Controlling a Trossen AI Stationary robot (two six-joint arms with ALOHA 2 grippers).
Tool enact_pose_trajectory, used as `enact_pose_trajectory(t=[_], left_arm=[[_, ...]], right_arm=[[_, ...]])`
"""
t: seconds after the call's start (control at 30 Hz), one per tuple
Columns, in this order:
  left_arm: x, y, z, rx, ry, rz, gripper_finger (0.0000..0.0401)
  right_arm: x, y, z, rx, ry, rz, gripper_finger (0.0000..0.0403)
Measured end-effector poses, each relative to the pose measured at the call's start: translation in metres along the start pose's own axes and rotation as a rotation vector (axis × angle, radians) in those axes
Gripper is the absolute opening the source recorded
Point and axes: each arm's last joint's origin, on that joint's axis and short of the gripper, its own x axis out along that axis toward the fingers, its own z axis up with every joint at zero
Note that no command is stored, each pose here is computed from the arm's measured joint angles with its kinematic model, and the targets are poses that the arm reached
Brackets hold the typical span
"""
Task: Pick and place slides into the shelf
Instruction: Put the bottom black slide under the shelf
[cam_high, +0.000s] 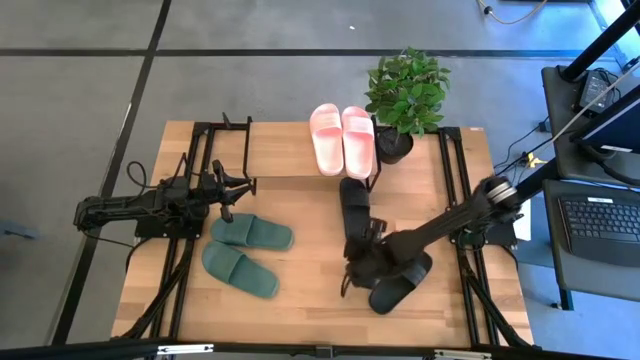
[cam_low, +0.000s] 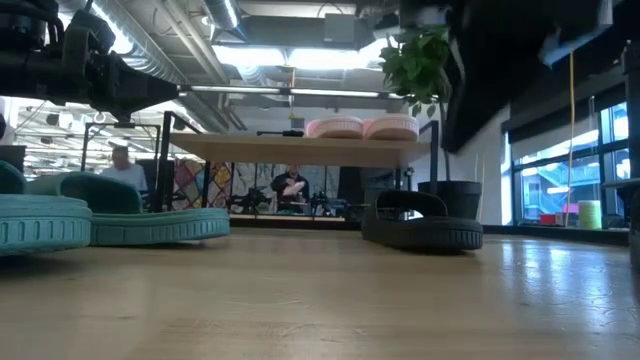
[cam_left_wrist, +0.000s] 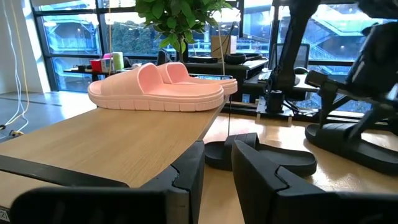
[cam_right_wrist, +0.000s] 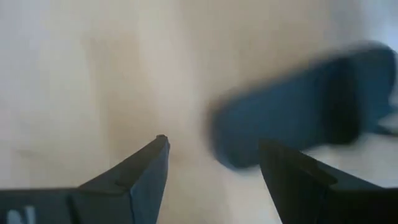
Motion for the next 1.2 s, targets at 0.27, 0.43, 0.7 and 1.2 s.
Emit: enact_pose_trajectory(t=[0.27, 0.43, 0.7, 1.2], left_arm=[[0.0, 0.0, 0.0, 0.0, -0.001, 0.001, 0.0076], [0.0, 0.0, 0.0, 0.001, 0.0, 0.002, 0.0076], [0.0, 0.0, 0.0, 0.001, 0.0, 0.003, 0.0076], [0.0, 0.0, 0.0, 0.001, 0.0, 0.003, 0.0076]], right_arm=[[0.006, 0.001, -0.01, -0.323, -0.146, 0.193, 0.0244], [0.016, -0.002, -0.014, -0.206, -0.064, 0.255, 0.0244], [0.058, -0.022, -0.033, -0.106, 0.024, 0.395, 0.0244], [0.081, -0.057, -0.029, -0.053, 0.016, 0.259, 0.0244]])
